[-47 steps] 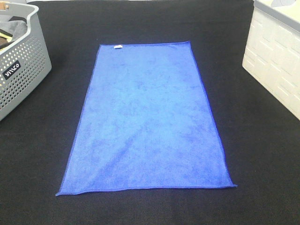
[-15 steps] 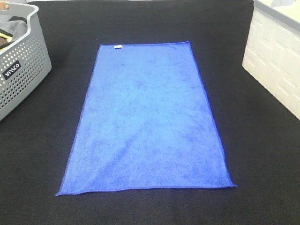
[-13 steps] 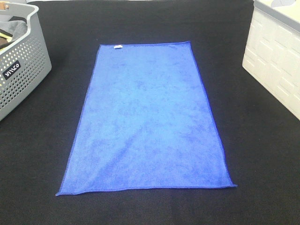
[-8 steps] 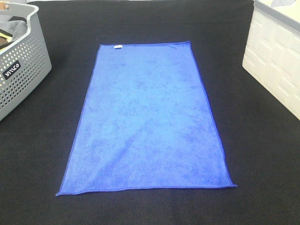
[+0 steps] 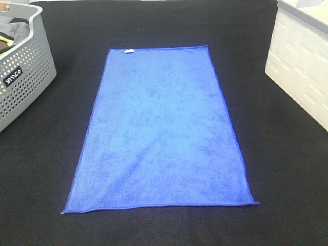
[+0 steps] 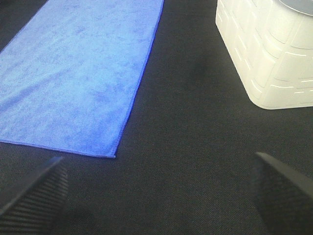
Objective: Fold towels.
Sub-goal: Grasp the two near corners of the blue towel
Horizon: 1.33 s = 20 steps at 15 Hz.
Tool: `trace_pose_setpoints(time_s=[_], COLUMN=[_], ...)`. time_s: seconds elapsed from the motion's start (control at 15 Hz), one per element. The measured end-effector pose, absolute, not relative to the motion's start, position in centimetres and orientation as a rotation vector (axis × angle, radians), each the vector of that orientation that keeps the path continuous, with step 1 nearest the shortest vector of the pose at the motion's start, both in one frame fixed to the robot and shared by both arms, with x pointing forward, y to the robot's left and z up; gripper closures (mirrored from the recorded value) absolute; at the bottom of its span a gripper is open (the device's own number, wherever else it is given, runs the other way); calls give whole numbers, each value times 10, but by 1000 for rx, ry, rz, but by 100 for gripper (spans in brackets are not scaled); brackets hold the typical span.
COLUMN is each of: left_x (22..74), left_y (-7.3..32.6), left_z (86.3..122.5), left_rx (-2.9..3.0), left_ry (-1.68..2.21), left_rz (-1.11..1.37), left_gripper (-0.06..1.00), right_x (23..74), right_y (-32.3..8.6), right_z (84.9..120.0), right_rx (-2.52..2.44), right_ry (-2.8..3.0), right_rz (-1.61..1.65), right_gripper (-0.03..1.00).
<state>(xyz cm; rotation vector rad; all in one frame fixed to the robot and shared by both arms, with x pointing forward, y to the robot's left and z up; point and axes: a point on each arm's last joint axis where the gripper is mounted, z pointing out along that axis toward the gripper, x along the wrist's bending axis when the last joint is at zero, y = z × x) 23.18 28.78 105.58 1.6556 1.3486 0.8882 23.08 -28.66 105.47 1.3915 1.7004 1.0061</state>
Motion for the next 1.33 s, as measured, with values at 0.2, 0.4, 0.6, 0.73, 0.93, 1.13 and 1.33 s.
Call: trace_pose_setpoints(time_s=[0.2,0.4,0.6,0.73,0.93,1.13,1.33], left_x=[232,232,232,232,232,232,247], left_y=[288,288,288,288,288,288,288], left_z=[1056,1056,1056,1056,1056,1056,1074], left_rx=[1656,1656,1656,1656,1656,1658,1561], left_ry=[1349,1349,1349,1349,1349,1351,1313], left_rz=[888,888,888,888,888,885,935], left_gripper=[21,21,21,21,21,21,21], right_x=[231,231,231,231,231,231,239], right_y=[-287,-287,-287,-287,-287,-287,-287], right_z=[1055,1055,1055,1055,1055,1055,1061], right_rx=[1391,1391,1391,1391,1391,1391,1395], right_ry=[1700,1700,1700,1700,1700,1700,1688], right_rz=[1006,1006,1006,1006,1006,1006,1008], right_gripper=[3,3,3,3,3,3,3])
